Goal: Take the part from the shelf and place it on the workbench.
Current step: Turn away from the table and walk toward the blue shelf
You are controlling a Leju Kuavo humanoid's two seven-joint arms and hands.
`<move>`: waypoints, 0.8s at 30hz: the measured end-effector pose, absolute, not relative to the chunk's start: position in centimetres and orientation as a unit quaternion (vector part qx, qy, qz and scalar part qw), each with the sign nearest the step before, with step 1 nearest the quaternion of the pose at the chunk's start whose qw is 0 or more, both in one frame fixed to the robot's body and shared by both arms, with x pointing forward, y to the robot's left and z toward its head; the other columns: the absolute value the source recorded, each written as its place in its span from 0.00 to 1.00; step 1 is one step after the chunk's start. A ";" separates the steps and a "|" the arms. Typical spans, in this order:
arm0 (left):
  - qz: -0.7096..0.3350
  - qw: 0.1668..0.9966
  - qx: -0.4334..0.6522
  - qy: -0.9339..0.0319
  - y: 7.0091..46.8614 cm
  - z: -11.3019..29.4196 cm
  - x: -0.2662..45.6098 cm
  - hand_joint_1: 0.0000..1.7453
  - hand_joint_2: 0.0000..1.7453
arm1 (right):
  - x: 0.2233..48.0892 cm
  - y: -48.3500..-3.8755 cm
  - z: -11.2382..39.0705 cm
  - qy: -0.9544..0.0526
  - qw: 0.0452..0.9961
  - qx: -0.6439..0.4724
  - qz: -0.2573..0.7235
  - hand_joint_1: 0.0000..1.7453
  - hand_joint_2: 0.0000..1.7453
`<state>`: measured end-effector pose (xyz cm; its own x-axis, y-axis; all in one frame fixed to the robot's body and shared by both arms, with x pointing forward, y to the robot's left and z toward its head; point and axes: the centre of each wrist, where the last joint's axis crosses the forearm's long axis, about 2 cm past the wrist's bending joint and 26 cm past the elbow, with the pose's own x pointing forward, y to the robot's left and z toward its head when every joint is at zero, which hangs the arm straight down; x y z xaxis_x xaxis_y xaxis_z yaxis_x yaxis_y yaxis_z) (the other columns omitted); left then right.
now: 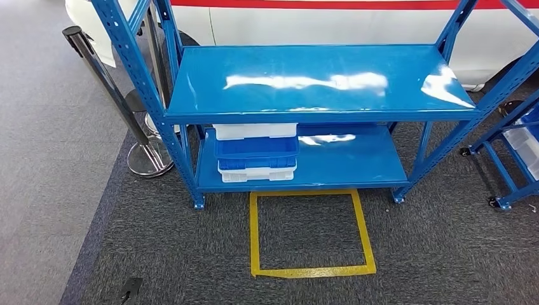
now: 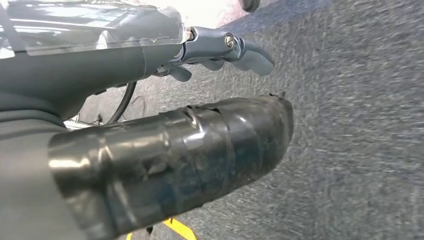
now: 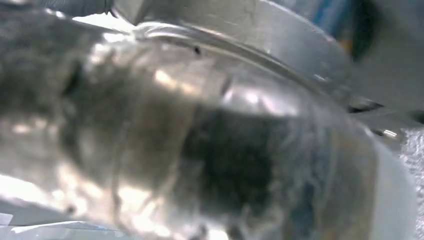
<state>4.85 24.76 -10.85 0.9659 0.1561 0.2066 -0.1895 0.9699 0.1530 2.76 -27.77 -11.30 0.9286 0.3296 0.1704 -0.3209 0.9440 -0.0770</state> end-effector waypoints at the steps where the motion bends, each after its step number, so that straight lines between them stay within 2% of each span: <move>1: 0.087 0.988 0.086 -0.097 24.8 -10.9 4.8 0.00 0.00 | 2.7 -27.8 -11.3 -0.090 0.982 -0.024 0.166 0.00 0.00; 24: 0.090 0.989 0.084 -0.087 24.7 -10.9 4.5 0.00 0.00 | 2.2 -27.7 -11.3 -0.085 0.982 -0.022 0.165 0.00 0.00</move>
<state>4.54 24.65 -10.88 0.9686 0.1629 0.1877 -0.1924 0.9696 0.1512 2.24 -27.65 -11.34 0.9313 0.3271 0.1602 -0.3197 0.9449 -0.0706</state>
